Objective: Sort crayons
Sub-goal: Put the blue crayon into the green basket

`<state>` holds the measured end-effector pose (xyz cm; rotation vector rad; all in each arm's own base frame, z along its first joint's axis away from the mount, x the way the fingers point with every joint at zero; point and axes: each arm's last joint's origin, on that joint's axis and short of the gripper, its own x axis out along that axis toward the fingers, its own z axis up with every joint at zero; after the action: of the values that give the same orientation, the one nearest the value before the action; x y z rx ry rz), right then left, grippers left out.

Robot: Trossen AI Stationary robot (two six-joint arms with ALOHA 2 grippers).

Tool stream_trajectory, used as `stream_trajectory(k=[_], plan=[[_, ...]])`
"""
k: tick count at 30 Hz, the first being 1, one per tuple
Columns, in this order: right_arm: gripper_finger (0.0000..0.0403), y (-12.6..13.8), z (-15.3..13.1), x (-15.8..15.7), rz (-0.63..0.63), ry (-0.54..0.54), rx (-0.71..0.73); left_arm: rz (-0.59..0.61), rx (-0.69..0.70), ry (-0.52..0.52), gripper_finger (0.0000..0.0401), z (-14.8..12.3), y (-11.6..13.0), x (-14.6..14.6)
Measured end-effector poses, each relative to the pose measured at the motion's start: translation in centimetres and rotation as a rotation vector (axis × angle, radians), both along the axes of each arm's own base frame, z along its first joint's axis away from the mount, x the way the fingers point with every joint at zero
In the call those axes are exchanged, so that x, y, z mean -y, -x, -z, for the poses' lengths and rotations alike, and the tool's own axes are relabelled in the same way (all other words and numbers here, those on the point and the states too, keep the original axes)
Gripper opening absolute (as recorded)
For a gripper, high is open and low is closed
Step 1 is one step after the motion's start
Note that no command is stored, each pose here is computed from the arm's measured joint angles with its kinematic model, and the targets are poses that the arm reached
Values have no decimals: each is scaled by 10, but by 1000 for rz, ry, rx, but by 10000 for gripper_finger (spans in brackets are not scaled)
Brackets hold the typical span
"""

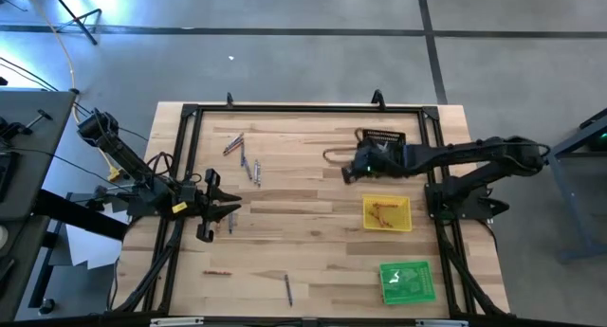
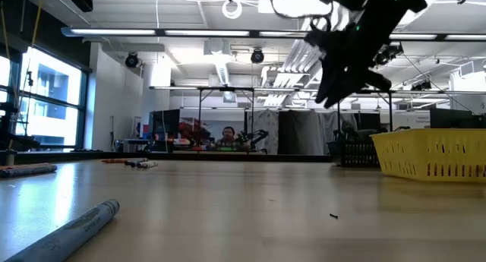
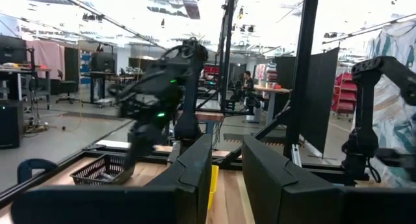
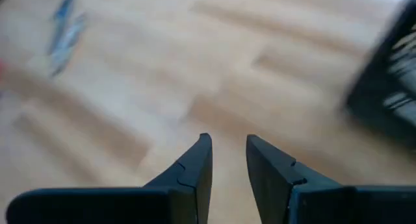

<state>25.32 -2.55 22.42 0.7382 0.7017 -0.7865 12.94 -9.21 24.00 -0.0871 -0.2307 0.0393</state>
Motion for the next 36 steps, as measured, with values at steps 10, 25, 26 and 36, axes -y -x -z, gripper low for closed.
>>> stream_trajectory(k=[10, 25, 26, 36], plan=[[83, -40, 3, -111, -180, -159, 107, 0, 3, 2, 74, 0, 0, 0], [83, -150, 19, -243, -447, -241, 101, 1, 9, 10, 74, -1, 0, 0], [83, -154, 18, -248, -455, -245, 97, 1, 9, 10, 74, -1, 0, 0], [83, -177, 29, -292, -419, -290, -27, 7, 10, 36, 74, -1, 0, 0]])
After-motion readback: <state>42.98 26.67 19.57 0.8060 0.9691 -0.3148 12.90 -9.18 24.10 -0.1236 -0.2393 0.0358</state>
